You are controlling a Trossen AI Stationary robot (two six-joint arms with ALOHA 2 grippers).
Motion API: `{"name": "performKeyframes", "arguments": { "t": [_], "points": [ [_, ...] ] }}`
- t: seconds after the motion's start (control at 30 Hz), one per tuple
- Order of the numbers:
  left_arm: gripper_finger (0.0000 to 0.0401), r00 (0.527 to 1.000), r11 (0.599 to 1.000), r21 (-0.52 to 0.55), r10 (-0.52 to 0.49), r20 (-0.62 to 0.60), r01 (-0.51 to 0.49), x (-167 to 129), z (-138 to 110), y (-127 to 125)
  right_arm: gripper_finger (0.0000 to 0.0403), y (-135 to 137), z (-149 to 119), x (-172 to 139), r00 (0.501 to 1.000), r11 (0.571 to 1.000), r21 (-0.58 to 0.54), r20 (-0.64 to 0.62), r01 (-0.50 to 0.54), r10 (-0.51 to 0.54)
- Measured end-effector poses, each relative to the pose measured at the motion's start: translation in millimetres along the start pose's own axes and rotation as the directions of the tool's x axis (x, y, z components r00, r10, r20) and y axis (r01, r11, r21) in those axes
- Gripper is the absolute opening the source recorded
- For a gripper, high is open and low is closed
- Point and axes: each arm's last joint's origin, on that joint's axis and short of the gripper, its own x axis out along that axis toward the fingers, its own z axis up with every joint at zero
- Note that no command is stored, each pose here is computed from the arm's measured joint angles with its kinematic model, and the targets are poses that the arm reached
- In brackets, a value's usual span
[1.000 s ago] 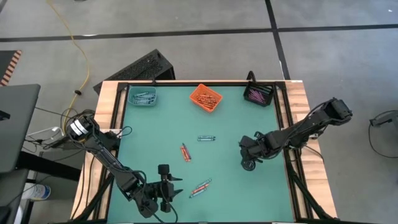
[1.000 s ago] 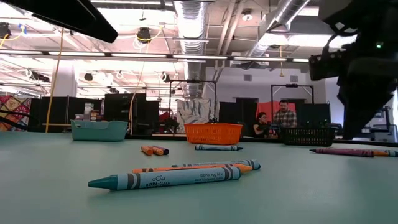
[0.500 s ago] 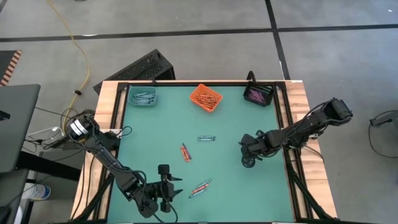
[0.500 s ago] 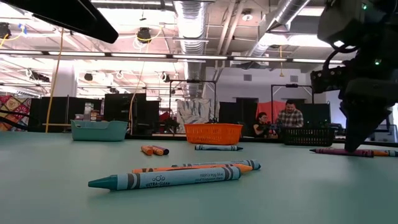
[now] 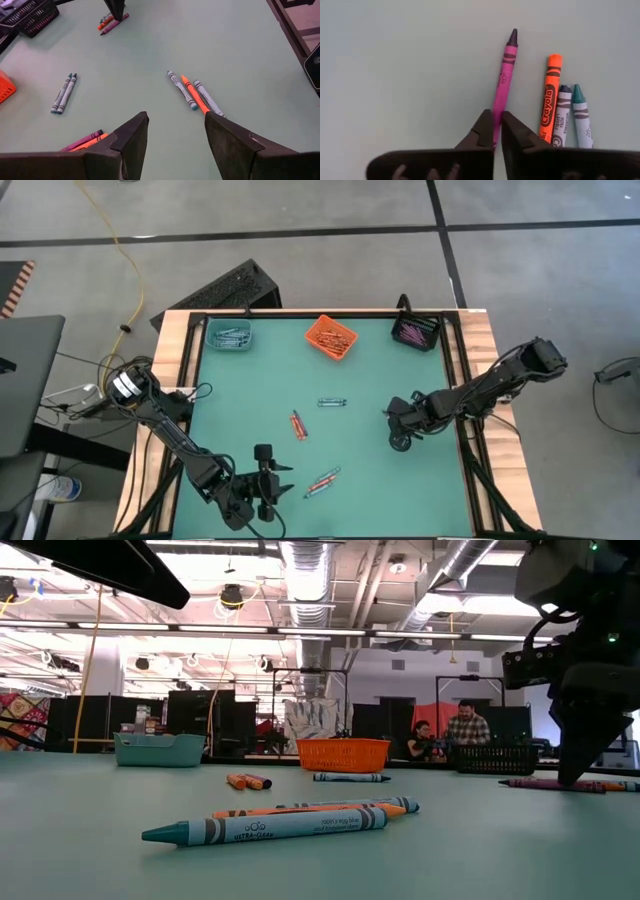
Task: Sort crayons
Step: Put the crayon into the black bin
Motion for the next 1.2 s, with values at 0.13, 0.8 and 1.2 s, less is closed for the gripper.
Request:
{"name": "performKeyframes", "arguments": {
  "t": [0.13,0.8,1.2],
  "points": [
    [0.0187,1.000,1.000,0.000,0.000,0.000,0.000,0,0,0,0.0015,0,0,0,1.000,1.000,0.001,-0.001,-0.002,0.002],
    [0.0187,1.000,1.000,0.000,0.000,0.000,0.000,0,0,0,0.0035,13,-8,1,0.999,0.997,-0.068,0.021,-0.037,0.039],
    [0.0187,1.000,1.000,0.001,-0.005,-0.004,0.005,1,0,0,0.0050,31,-10,13,0.999,0.988,-0.148,0.008,0.037,-0.037]
  ]
}}
